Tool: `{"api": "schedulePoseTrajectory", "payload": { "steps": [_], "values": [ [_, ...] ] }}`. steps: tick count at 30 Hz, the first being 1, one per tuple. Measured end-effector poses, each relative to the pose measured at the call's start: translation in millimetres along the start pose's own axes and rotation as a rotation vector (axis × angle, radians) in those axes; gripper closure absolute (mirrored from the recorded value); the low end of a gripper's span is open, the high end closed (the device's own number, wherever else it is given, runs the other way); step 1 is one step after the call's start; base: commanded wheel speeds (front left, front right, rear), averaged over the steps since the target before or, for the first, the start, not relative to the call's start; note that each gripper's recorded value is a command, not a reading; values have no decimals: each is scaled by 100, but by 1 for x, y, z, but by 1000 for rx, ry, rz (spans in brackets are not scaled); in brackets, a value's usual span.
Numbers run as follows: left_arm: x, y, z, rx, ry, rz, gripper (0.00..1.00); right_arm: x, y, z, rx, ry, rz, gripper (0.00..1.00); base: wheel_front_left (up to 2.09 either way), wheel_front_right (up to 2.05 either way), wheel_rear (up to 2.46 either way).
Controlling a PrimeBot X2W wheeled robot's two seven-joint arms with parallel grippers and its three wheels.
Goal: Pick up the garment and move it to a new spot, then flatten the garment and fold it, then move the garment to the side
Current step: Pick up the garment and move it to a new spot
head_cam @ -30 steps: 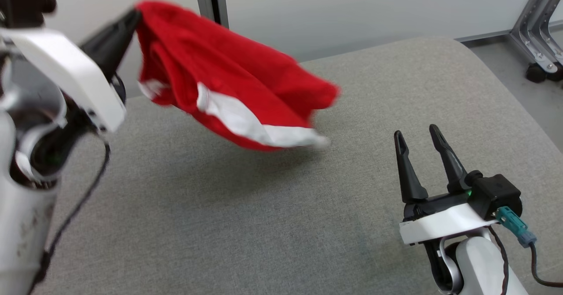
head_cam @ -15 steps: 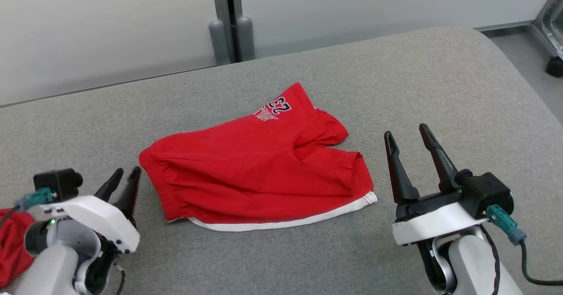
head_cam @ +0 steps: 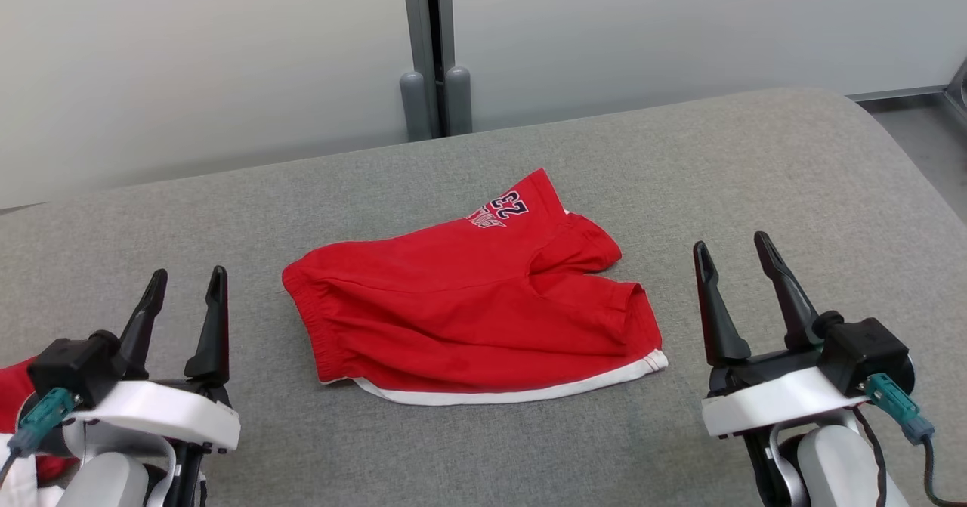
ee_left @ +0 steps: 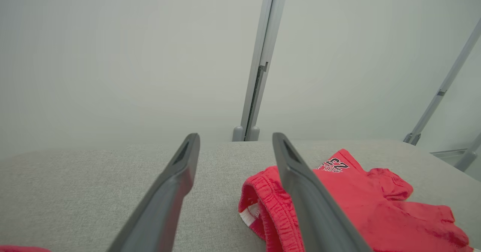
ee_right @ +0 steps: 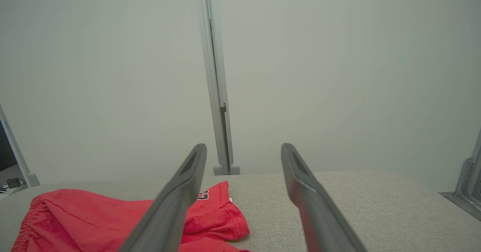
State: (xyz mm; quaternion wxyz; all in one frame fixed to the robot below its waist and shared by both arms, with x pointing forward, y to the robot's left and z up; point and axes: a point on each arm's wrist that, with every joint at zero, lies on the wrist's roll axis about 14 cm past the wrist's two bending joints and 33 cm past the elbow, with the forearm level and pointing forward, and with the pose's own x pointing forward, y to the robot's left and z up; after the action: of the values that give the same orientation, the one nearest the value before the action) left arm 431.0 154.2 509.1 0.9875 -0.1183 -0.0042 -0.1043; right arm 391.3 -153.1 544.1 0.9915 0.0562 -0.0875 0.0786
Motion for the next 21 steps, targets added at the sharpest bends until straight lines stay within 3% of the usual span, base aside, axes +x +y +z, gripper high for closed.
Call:
{"api": "schedulePoseTrajectory", "payload": {
  "steps": [10,21],
  "values": [
    [-48,6,38,72,-146,97,0,-11,-9,7,10,-25,-36,0,0,0,0],
    [-70,-8,23,45,-126,98,0,-23,-6,-3,26,2,-41,0,0,0,0]
  ]
}}
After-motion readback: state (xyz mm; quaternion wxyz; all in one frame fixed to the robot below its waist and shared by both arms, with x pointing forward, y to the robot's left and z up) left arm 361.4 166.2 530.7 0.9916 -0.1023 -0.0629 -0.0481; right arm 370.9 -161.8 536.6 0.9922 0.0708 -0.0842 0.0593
